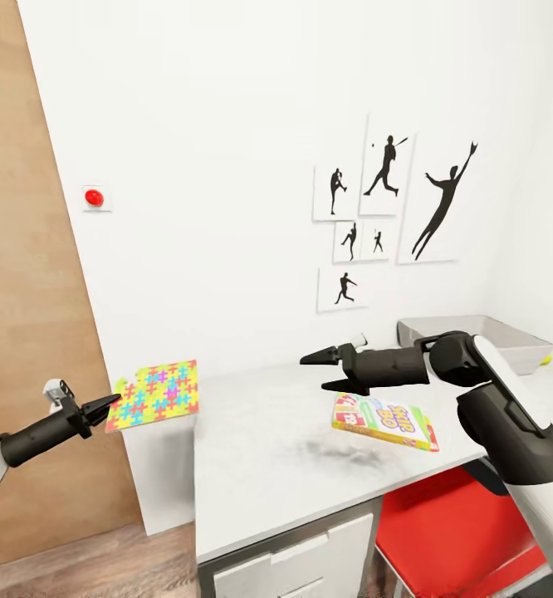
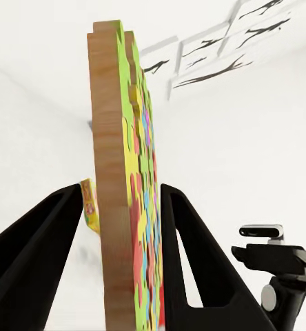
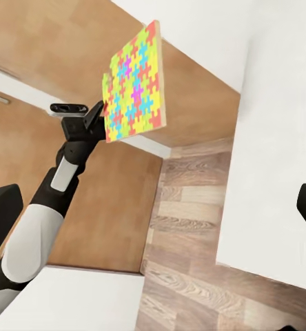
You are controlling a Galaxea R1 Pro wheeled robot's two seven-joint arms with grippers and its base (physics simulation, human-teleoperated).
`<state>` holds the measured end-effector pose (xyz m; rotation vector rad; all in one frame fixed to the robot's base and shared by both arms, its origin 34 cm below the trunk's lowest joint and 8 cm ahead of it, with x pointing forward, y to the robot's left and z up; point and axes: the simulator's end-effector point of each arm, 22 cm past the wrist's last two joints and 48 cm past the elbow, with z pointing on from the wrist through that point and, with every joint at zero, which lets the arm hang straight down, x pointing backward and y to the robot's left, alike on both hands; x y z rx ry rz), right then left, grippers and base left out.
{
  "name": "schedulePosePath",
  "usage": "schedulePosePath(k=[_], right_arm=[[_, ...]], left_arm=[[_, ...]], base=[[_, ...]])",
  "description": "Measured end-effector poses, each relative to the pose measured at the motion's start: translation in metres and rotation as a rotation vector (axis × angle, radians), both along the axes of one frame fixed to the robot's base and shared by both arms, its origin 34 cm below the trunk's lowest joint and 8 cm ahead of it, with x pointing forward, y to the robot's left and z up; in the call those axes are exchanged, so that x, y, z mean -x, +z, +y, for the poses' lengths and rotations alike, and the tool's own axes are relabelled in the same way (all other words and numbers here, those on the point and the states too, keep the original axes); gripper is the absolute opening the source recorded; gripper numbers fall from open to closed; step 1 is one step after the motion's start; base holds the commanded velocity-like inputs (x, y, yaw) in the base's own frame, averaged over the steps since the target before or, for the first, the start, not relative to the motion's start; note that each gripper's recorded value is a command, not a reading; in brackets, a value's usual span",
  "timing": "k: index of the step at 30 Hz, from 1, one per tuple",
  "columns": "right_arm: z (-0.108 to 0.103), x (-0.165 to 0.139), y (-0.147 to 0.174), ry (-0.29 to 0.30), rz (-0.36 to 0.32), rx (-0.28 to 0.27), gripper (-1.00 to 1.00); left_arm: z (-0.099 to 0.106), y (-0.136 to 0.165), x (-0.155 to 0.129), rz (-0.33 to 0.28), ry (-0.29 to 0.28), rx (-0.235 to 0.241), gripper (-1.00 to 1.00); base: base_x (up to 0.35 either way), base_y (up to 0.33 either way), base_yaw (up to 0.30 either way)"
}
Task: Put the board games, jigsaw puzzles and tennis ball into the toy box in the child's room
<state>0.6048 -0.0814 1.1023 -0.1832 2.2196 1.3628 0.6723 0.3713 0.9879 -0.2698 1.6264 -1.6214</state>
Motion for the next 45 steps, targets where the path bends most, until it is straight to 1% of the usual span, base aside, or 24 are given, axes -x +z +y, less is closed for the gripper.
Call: schedulePosePath(k=[5, 9, 13, 18, 20, 22, 23, 24, 29, 34, 37, 41, 45], right_arm=[[0.002, 0.003, 0.005, 0.007, 0.006, -0.002, 1.00], [0.005, 0.014, -0.023, 0.014, 0.081, -0.011, 1.00], [0.009, 0.024, -0.033, 0.023, 0.121, -0.022, 1.00], [0.013, 0.037, -0.049, 0.035, 0.179, -0.042, 1.00], [0.015, 0.041, -0.049, 0.043, 0.193, -0.060, 1.00], [0.019, 0.047, -0.045, 0.061, 0.203, -0.095, 1.00], [0.020, 0.048, -0.043, 0.066, 0.205, -0.101, 1.00], [0.025, 0.053, -0.043, 0.083, 0.212, -0.112, 1.00], [0.035, 0.069, -0.049, 0.116, 0.254, -0.134, 1.00], [0.046, 0.077, -0.039, 0.146, 0.264, -0.171, 1.00], [0.051, 0.079, -0.033, 0.154, 0.265, -0.177, 1.00], [0.052, 0.081, -0.030, 0.157, 0.270, -0.171, 1.00], [0.053, 0.089, -0.038, 0.156, 0.303, -0.169, 1.00]], left_arm=[[0.002, 0.008, 0.000, 0.002, 0.002, -0.003, -1.00], [0.006, 0.015, 0.000, 0.004, 0.008, -0.008, -1.00], [0.015, 0.023, 0.002, 0.004, 0.019, -0.020, -1.00], [0.018, 0.032, 0.002, 0.005, 0.023, -0.024, -1.00], [0.018, 0.035, 0.002, 0.005, 0.023, -0.024, -1.00], [0.018, 0.038, 0.002, 0.005, 0.023, -0.024, -1.00], [0.018, 0.040, 0.002, 0.005, 0.023, -0.025, -1.00], [0.018, 0.041, 0.002, 0.005, 0.023, -0.025, -1.00], [0.018, 0.049, 0.002, 0.004, 0.023, -0.026, -1.00], [0.017, 0.057, 0.001, 0.004, 0.023, -0.026, -1.00], [0.018, 0.062, 0.002, 0.004, 0.023, -0.026, -1.00], [0.017, 0.067, 0.002, 0.005, 0.023, -0.027, -1.00], [0.019, 0.073, 0.003, 0.005, 0.025, -0.029, -1.00]], base=[[-0.065, 0.008, 0.000], [-0.194, 0.050, 0.000], [-0.052, 0.011, 0.000], [-0.075, 0.010, 0.000], [-0.225, 0.039, 0.000], [-0.124, 0.015, 0.000], [-0.056, 0.007, 0.000], [-0.045, 0.006, 0.000], [-0.016, 0.002, 0.000], [-0.171, 0.000, 0.000], [-0.079, 0.000, 0.000], [-0.016, 0.000, 0.000], [-0.002, 0.000, 0.000]])
